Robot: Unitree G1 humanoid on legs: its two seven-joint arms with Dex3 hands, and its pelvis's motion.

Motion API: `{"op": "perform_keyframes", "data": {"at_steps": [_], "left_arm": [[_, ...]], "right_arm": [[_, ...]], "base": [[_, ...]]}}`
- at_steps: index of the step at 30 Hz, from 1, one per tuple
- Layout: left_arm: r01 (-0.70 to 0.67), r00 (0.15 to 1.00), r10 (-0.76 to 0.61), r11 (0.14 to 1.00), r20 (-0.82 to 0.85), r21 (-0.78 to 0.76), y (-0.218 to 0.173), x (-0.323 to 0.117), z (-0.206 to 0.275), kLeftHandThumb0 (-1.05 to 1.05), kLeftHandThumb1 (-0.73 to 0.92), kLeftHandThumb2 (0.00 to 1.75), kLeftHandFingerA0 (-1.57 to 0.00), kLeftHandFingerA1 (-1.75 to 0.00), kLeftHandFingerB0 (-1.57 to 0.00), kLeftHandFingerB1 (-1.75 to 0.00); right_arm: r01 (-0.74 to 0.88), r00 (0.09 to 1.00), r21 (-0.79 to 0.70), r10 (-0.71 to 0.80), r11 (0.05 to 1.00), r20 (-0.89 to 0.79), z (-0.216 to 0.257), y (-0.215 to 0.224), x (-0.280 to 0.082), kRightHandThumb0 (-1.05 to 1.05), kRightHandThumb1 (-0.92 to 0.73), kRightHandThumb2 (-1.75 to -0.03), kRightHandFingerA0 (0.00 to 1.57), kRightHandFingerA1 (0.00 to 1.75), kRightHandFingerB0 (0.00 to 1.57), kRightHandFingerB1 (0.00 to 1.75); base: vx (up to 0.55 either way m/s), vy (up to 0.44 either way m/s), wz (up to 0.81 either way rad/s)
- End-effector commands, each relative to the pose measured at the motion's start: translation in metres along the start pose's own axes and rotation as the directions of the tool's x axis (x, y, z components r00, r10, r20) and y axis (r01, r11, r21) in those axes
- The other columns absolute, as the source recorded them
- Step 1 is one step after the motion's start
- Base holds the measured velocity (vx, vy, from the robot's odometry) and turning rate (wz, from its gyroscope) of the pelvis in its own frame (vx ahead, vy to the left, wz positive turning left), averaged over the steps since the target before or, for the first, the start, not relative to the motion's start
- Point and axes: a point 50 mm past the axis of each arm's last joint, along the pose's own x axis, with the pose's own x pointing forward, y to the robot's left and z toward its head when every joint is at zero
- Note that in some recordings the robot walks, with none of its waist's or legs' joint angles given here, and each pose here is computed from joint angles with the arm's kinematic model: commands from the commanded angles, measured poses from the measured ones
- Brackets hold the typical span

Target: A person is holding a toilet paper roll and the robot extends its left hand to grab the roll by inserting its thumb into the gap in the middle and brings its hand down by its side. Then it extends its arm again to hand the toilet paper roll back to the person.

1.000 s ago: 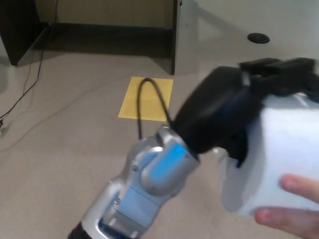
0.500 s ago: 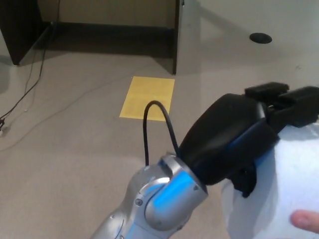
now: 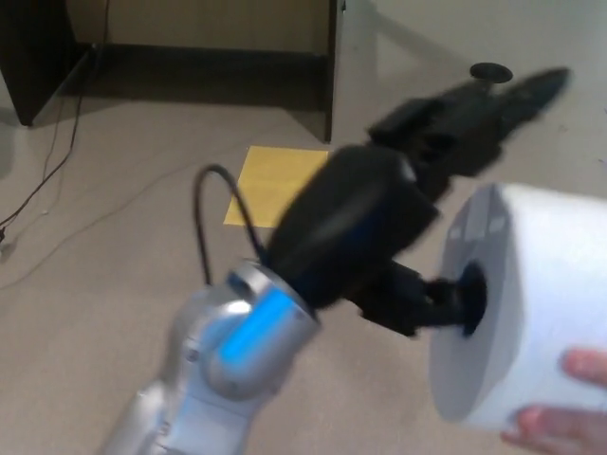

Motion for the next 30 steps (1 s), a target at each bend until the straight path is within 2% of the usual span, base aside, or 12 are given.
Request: {"op": "perform_keyframes", "data": {"at_steps": [1, 10, 11, 16, 20, 21, 22, 23, 25, 27, 28, 30], "left_arm": [[0.119, 0.99, -0.129, 0.981, -0.058, -0.155, 0.029, -0.003, -0.013, -0.57, 0.38, 0.73, 0.0, -0.07, 0.0, -0.07], [0.213, 0.959, -0.254, 0.939, -0.126, -0.271, 0.088, -0.024, -0.029, -0.44, 0.29, 0.73, -0.01, -0.35, 0.0, -0.26], [0.197, 0.958, -0.249, 0.933, -0.145, -0.3, 0.1, -0.036, -0.034, -0.45, 0.31, 0.72, 0.0, -0.21, 0.0, -0.22], [0.1, 0.968, -0.174, 0.931, -0.183, -0.351, 0.112, -0.082, -0.055, -0.47, 0.35, 0.57, -0.08, -0.27, -0.08, -0.22], [-0.077, 0.938, -0.063, 0.921, -0.34, -0.382, 0.084, -0.151, -0.078, -0.44, 0.33, 0.61, -0.06, -0.36, -0.1, -0.22], [-0.134, 0.91, -0.016, 0.935, -0.415, -0.329, 0.074, -0.167, -0.084, -0.35, 0.37, 0.51, -0.2, -0.32, -0.15, -0.27], [-0.174, 0.881, 0.008, 0.935, -0.473, -0.309, 0.064, -0.183, -0.09, -0.19, 0.24, 0.79, -0.02, -0.49, 0.0, -0.47], [-0.241, 0.822, 0.045, 0.93, -0.568, -0.276, 0.05, -0.21, -0.101, -0.14, 0.29, 0.81, -0.02, -0.5, 0.0, -0.46], [-0.343, 0.621, 0.111, 0.929, -0.776, -0.142, 0.012, -0.282, -0.122, -0.13, 0.32, 0.84, -0.1, -0.52, -0.09, -0.5], [-0.315, 0.531, 0.104, 0.946, -0.841, -0.082, -0.003, -0.311, -0.126, -0.15, 0.33, 0.86, -0.1, -0.53, -0.09, -0.5], [-0.201, 0.457, 0.094, 0.98, -0.885, 0.0, -0.013, -0.333, -0.129, -0.39, 0.4, 0.61, -0.27, -0.39, -0.24, -0.35], [-0.133, 0.378, 0.066, 0.991, -0.923, 0.017, -0.023, -0.358, -0.128, -0.35, 0.39, 0.59, -0.32, -0.4, -0.3, -0.36]], "right_arm": [[0.004, 1.0, -0.014, -0.005, 1.0, -0.022, -0.006, -0.005, -0.002, -0.37, -0.64, -0.6, 0.73, 0.56, 0.59, 0.43], [0.009, 1.0, 0.004, -0.009, 1.0, -0.028, -0.01, -0.007, -0.004, -0.37, -0.64, -0.6, 0.76, 0.6, 0.6, 0.43], [0.009, 1.0, -0.001, -0.009, 1.0, -0.028, -0.011, -0.008, -0.004, -0.37, -0.64, -0.6, 0.75, 0.6, 0.6, 0.43], [0.012, 1.0, -0.004, -0.012, 1.0, -0.024, -0.013, -0.011, -0.005, -0.37, -0.65, -0.6, 0.74, 0.57, 0.59, 0.43], [0.026, 0.999, 0.011, -0.026, 1.0, -0.045, -0.021, -0.017, -0.008, -0.37, -0.64, -0.6, 0.73, 0.56, 0.59, 0.43], [0.034, 0.998, 0.018, -0.033, 0.999, -0.046, -0.021, -0.017, -0.008, -0.37, -0.64, -0.6, 0.73, 0.56, 0.59, 0.42], [0.036, 0.998, 0.016, -0.035, 0.999, -0.049, -0.023, -0.018, -0.009, -0.37, -0.64, -0.6, 0.73, 0.56, 0.59, 0.42], [0.037, 0.998, 0.02, -0.036, 0.999, -0.052, -0.023, -0.017, -0.009, -0.37, -0.65, -0.6, 0.7, 0.53, 0.58, 0.42], [0.039, 0.997, 0.025, -0.038, 0.999, -0.061, -0.026, -0.015, -0.01, -0.38, -0.65, -0.6, 0.71, 0.55, 0.58, 0.42], [0.041, 0.997, 0.029, -0.039, 0.999, -0.064, -0.029, -0.015, -0.012, -0.38, -0.65, -0.6, 0.7, 0.55, 0.58, 0.42], [0.047, 0.997, 0.03, -0.045, 0.998, -0.061, -0.03, -0.016, -0.013, -0.38, -0.65, -0.6, 0.7, 0.53, 0.57, 0.42], [0.053, 0.997, 0.028, -0.051, 0.998, -0.061, -0.031, -0.017, -0.013, -0.38, -0.64, -0.6, 0.7, 0.53, 0.57, 0.42]], "base": [[0.0, 0.0, 0.0], [0.0, 0.0, 0.0], [0.0, 0.0, 0.0], [0.0, 0.0, 0.0], [0.0, 0.0, 0.0], [0.0, 0.0, 0.0], [0.0, 0.0, 0.0], [0.0, 0.0, 0.0], [0.0, 0.0, 0.0], [0.0, 0.0, 0.0], [0.0, 0.0, 0.0], [0.0, 0.0, 0.0]]}}
